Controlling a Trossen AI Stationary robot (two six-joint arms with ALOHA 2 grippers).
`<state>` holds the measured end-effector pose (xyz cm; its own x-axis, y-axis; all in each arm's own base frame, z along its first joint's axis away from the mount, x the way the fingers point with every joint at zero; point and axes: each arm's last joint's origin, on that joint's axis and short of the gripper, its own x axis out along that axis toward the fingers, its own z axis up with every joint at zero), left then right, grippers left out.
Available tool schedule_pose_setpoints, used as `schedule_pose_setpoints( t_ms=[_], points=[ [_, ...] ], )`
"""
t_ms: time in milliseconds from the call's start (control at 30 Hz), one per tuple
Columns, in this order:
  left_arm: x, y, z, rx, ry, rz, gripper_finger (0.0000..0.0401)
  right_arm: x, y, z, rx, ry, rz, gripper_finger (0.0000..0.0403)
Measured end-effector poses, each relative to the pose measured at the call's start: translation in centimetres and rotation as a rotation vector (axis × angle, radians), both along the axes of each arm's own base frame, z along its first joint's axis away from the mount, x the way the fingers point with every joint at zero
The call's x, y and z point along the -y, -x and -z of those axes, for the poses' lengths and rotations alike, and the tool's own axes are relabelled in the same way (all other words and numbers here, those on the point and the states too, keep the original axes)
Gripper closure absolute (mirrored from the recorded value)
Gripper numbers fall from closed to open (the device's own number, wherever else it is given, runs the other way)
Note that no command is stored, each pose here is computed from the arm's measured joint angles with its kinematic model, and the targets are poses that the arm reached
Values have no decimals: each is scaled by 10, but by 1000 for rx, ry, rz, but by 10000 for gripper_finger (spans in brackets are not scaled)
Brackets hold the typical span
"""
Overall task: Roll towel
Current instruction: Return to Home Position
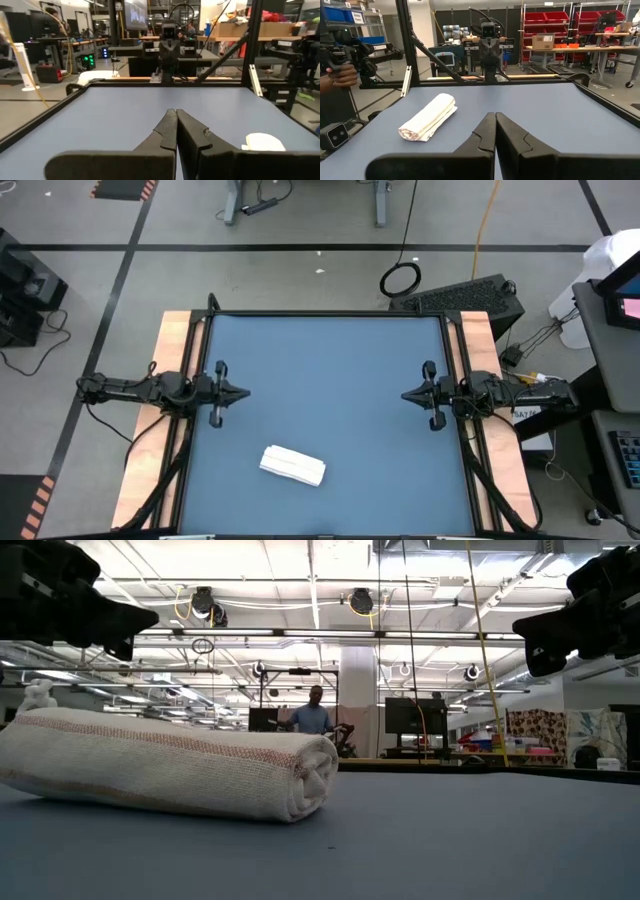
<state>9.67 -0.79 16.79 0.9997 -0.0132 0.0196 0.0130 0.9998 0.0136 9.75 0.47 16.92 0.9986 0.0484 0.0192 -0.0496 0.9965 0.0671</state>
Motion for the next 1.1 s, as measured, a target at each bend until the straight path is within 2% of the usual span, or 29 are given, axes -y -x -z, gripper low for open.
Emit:
schedule_pose_setpoints(
  t_ms=[333, 833, 1100],
  points=[
    [-9, 0, 0, 4, 34, -105, 397, 0, 0, 0, -1, 0, 0, 403],
    [-11, 0, 1, -6, 58, -76, 397, 0, 0, 0, -1, 0, 0, 403],
    [-9, -1, 2, -17, 75, -22, 397, 0, 0, 0, -1, 0, 0, 403]
  ],
)
